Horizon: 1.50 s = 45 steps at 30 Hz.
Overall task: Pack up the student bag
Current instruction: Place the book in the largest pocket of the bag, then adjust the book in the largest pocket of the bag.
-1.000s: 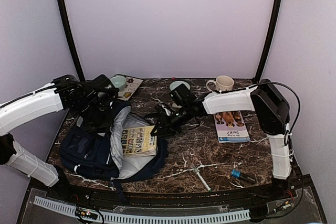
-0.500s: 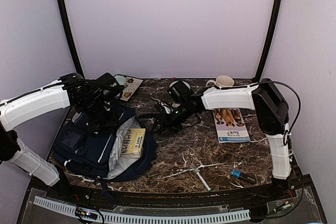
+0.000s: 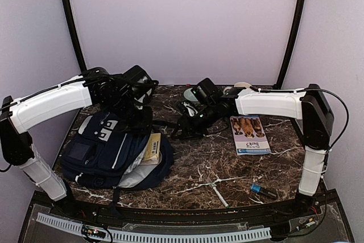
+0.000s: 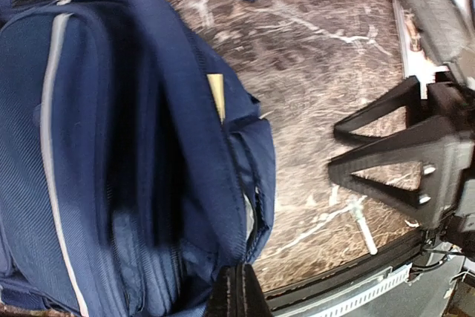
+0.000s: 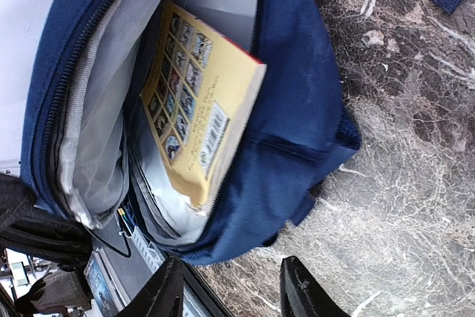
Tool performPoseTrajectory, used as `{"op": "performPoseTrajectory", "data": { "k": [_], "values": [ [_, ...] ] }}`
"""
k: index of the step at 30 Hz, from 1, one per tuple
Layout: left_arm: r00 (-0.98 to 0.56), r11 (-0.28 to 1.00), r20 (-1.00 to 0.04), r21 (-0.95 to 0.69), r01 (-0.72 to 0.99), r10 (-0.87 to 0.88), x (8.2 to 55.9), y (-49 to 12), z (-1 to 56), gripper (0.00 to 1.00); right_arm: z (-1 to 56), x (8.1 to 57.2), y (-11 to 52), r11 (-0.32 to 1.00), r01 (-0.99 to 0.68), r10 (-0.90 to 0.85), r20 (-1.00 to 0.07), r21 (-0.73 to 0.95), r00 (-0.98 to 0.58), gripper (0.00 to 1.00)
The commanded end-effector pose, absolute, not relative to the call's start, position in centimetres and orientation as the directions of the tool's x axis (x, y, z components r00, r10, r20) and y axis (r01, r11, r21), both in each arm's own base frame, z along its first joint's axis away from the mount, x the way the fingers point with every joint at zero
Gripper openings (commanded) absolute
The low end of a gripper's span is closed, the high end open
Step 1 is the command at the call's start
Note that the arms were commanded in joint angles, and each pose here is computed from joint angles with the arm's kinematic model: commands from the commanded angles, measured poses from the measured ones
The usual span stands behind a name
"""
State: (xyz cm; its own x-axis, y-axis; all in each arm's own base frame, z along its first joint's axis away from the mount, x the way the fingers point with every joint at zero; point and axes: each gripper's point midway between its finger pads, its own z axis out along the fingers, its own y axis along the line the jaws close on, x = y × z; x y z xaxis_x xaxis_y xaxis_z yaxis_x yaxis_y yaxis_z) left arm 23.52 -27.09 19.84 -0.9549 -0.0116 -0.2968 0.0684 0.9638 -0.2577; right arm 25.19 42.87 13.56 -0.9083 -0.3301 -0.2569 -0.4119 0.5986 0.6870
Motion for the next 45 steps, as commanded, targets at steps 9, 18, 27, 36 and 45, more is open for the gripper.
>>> {"op": "performPoseTrajectory", "data": {
  "k": [9, 18, 27, 36, 45],
  "values": [
    [-0.913, 0.88, -0.404, -0.412, 0.236, 0.056, 22.9, -35.4, 25.9, 0.0, 14.0, 25.8, 42.1, 0.672, -0.396, -0.258, -0.303, 0.626, -0.917, 0.44],
    [-0.914, 0.876, -0.399, -0.413, 0.249, 0.072, 22.0, -36.0, 25.4, 0.0, 11.8, 26.8, 39.4, 0.78, -0.407, -0.289, -0.304, 0.475, -0.908, 0.42],
    [-0.912, 0.867, -0.397, -0.415, 0.276, 0.101, 21.7, -36.4, 25.3, 0.0, 11.6, 27.4, 40.9, 0.761, -0.406, -0.285, -0.301, 0.506, -0.91, 0.43],
    [-0.91, 0.855, -0.4, -0.427, 0.293, 0.112, 21.5, -36.6, 25.6, 0.0, 10.2, 26.5, 44.6, 0.711, -0.443, -0.349, -0.273, 0.546, -0.897, 0.41],
    [-0.906, 0.856, -0.407, -0.421, 0.3, 0.117, 21.4, -36.3, 25.5, 0.0, 11.1, 24.3, 48.5, 0.633, -0.476, -0.397, -0.272, 0.61, -0.876, 0.4]
  ]
}}
